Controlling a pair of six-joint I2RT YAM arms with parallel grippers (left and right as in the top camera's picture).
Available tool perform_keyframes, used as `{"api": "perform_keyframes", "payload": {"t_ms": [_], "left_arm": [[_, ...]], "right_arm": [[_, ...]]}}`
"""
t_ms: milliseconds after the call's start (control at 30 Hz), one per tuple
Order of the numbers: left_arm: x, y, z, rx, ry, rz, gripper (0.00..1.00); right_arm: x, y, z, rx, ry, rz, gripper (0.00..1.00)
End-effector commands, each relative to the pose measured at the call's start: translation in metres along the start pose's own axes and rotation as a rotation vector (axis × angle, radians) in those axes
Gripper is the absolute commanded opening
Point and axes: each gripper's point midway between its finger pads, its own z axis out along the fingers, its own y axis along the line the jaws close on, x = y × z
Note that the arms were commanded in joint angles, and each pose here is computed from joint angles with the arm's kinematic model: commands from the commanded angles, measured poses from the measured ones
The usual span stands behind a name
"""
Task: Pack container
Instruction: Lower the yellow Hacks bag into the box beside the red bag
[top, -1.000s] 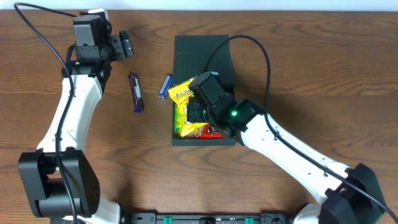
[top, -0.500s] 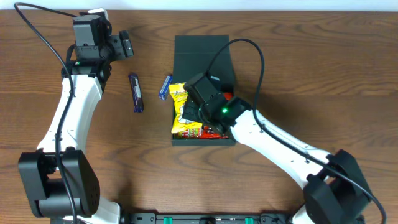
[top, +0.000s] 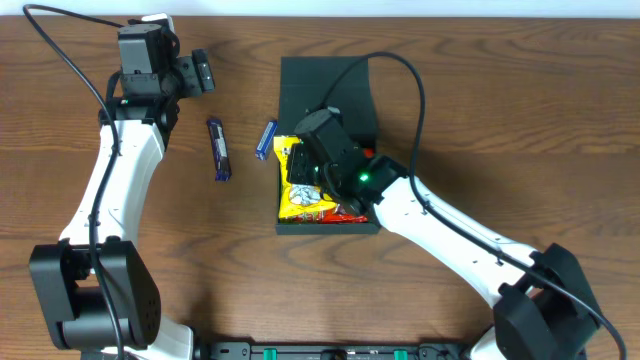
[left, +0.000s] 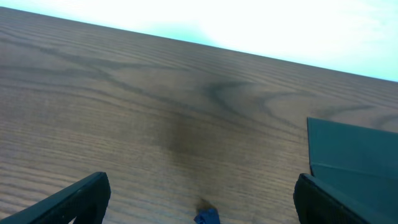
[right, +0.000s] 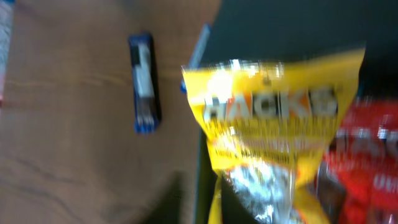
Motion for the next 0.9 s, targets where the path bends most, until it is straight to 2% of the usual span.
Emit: {"api": "perform_keyframes", "payload": {"t_ms": [0, 233, 500, 667, 867], "left_arm": [[-0.014, 0.002, -0.006, -0.004, -0.032, -0.016, 0.95], [-0.014, 0.002, -0.007, -0.004, -0.033, -0.016, 0.95], [-0.013, 0.002, -0.006, -0.005, -0.031, -0.016, 0.95], [-0.010, 0.003, -0.006, -0.006, -0.019, -0.016, 0.95], [-0.009, 0.003, -0.006, -0.008, -0.014, -0.012, 0.95]], "right_arm": [[-0.024, -0.006, -0.005, 0.053, -0.117, -0.097, 0.02], [-0.014, -0.028, 0.036, 0.141, -0.100, -0.207, 0.01], [0.022, -0.063, 0.083, 0.217, 0.020, -0.225, 0.02], [0.020, -0.062, 0.082, 0.213, 0.015, -0.226, 0.01], [-0.009, -0.033, 0.047, 0.143, -0.069, -0.277, 0.01]]}}
